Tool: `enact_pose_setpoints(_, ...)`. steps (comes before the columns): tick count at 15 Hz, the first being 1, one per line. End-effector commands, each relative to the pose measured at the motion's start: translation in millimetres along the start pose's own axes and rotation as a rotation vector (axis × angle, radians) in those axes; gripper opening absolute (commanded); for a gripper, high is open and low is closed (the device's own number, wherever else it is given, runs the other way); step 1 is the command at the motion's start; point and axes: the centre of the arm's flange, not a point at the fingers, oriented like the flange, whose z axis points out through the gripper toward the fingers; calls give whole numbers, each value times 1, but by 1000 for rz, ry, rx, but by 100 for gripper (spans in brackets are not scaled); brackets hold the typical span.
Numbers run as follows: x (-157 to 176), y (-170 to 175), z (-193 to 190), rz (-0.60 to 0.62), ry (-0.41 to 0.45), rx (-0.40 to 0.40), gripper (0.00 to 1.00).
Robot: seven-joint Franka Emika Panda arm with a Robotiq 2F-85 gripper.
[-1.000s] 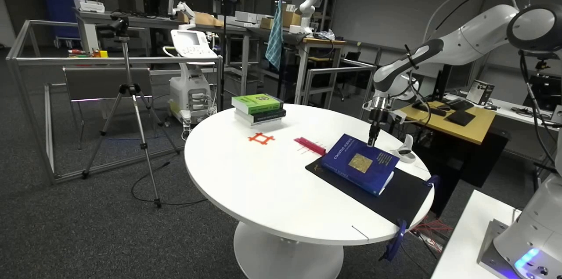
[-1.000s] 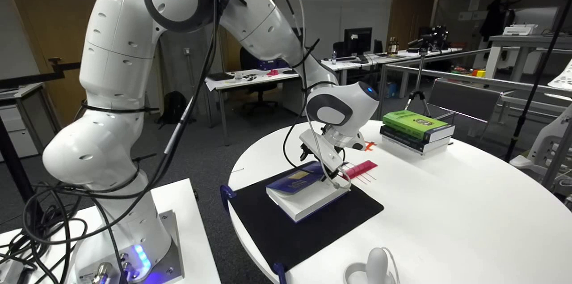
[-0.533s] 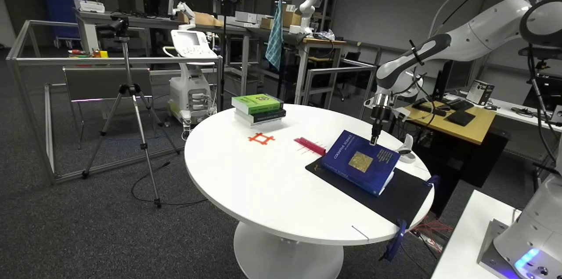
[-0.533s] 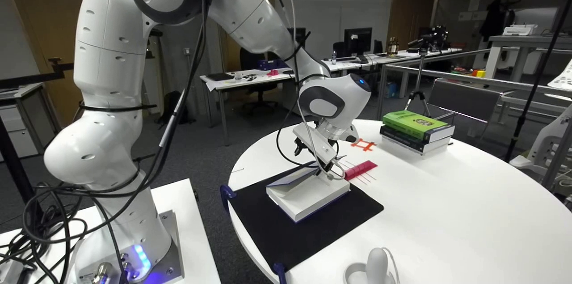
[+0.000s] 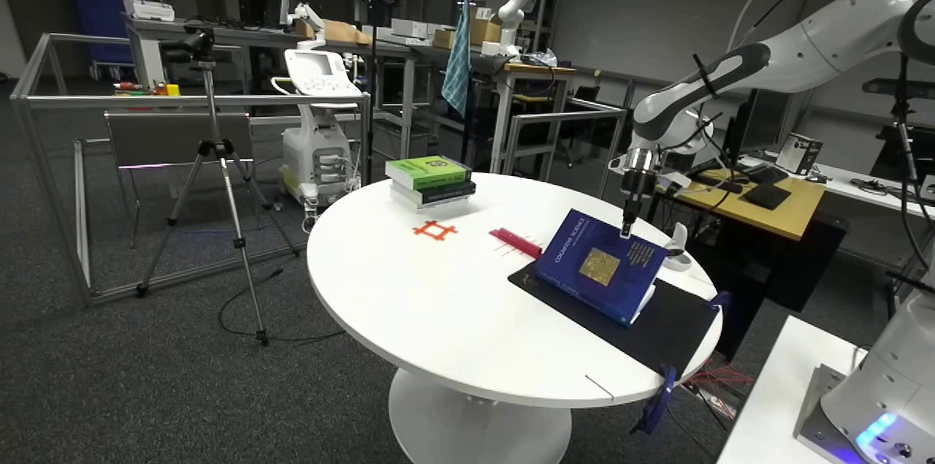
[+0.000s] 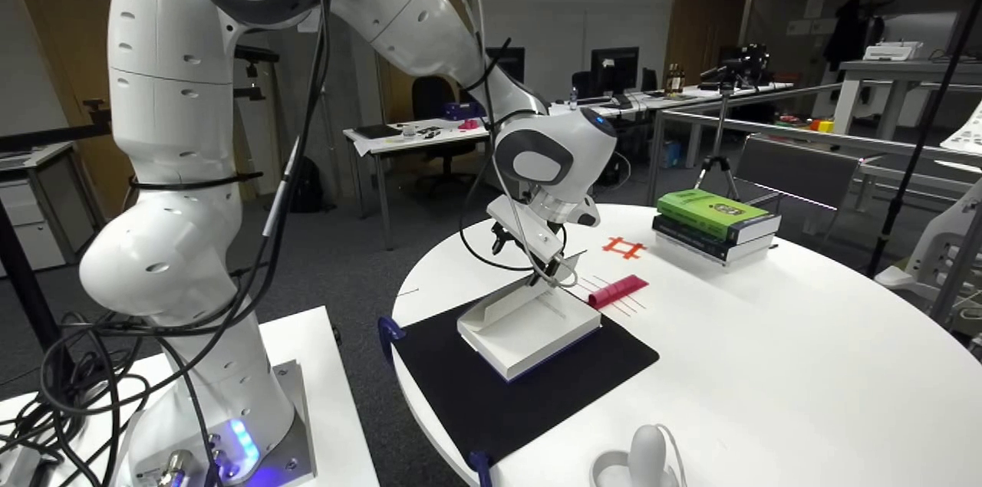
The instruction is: Open the book
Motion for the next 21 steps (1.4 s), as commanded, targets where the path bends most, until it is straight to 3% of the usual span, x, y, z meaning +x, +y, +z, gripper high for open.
enact_pose_setpoints(1, -18, -32, -9, -44, 34, -11, 100)
enact_pose_setpoints(21, -22, -140, 31, -210, 22, -90, 100)
